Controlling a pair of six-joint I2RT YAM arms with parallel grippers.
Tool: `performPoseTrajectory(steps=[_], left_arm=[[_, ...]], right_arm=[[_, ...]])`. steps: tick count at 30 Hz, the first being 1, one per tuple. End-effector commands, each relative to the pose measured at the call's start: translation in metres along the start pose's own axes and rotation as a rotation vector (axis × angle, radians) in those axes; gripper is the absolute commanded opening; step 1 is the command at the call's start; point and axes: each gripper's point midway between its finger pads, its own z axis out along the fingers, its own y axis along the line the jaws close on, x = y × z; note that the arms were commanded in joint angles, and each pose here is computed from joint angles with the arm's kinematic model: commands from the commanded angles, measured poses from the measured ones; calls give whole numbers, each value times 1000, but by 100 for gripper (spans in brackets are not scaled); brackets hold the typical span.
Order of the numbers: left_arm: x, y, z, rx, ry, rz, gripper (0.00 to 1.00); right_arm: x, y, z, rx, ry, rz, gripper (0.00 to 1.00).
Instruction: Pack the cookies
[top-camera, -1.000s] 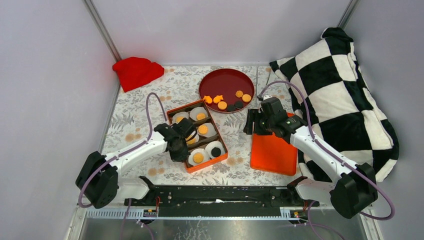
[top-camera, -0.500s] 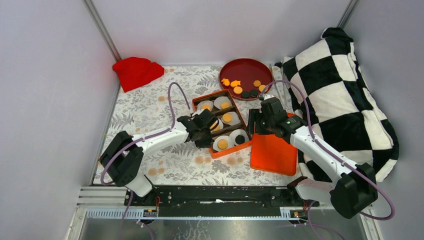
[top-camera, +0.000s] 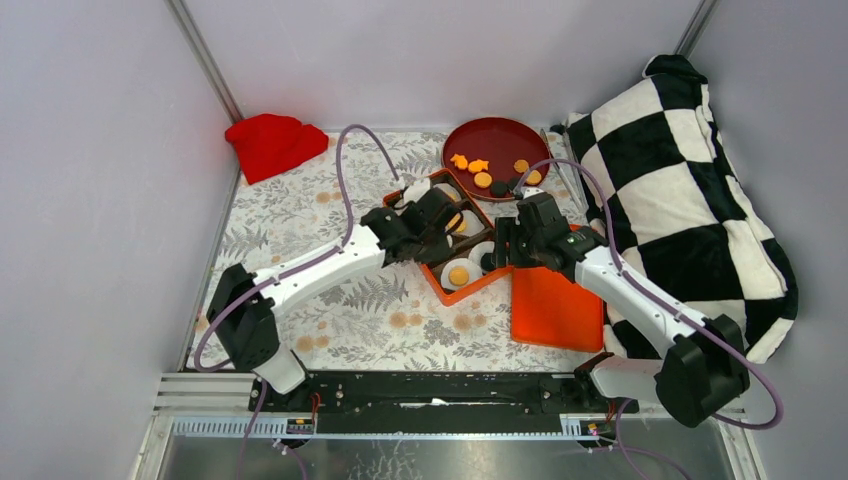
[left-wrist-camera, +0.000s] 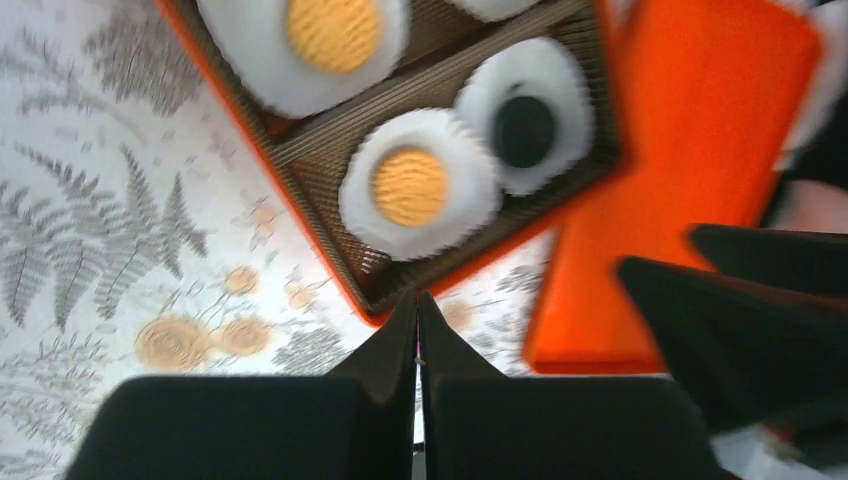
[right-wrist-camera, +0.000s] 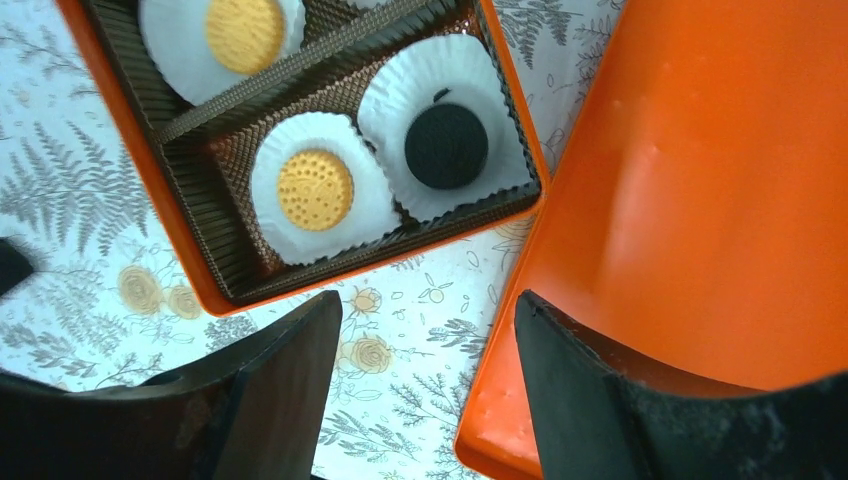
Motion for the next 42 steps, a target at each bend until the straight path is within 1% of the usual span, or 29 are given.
performPoseTrajectory(steps=[1,7,10,11,13,15,17,18,20,22,25,31,34,39,42], left_arm=[[-50,-20,-35,50,-166,15,0],[-72,-7,-29,14,-193,4,0],[-101,9,-11,-6,-219,-22,0],[-112,15,-2,-18,-229,-27,0],[-135,29,20,-63,-248,-29,0],[-159,42,42,-104,-252,-31,0],[-181,51,63,-146,-255,-13,0],[-192,53,73,-160,-260,-6,0],[-212,50,87,-164,-263,14,0],[-220,54,102,-195,-250,21,0],[-221,65,122,-249,-241,25,0],[-204,121,153,-377,-170,-4,0],[-193,145,156,-420,-140,-35,0],[-177,168,149,-472,-126,-42,0],[-159,183,143,-506,-101,-49,0]], right_arm=[[-20,1,6,35,-24,-13,71],[-19,1,14,41,-7,1,71],[-18,1,14,41,-6,5,68],[-18,2,15,36,-4,7,66],[-18,5,15,24,0,11,52],[-17,7,14,14,4,16,31],[-17,9,12,6,10,19,18],[-16,10,9,-3,16,20,13],[-13,12,5,-15,25,24,8],[-6,13,1,-32,44,28,6],[11,15,-2,-59,86,41,5],[42,14,4,-81,175,71,3],[50,11,11,-69,205,74,3],[54,12,31,-58,255,72,4],[50,12,45,-47,263,63,4]])
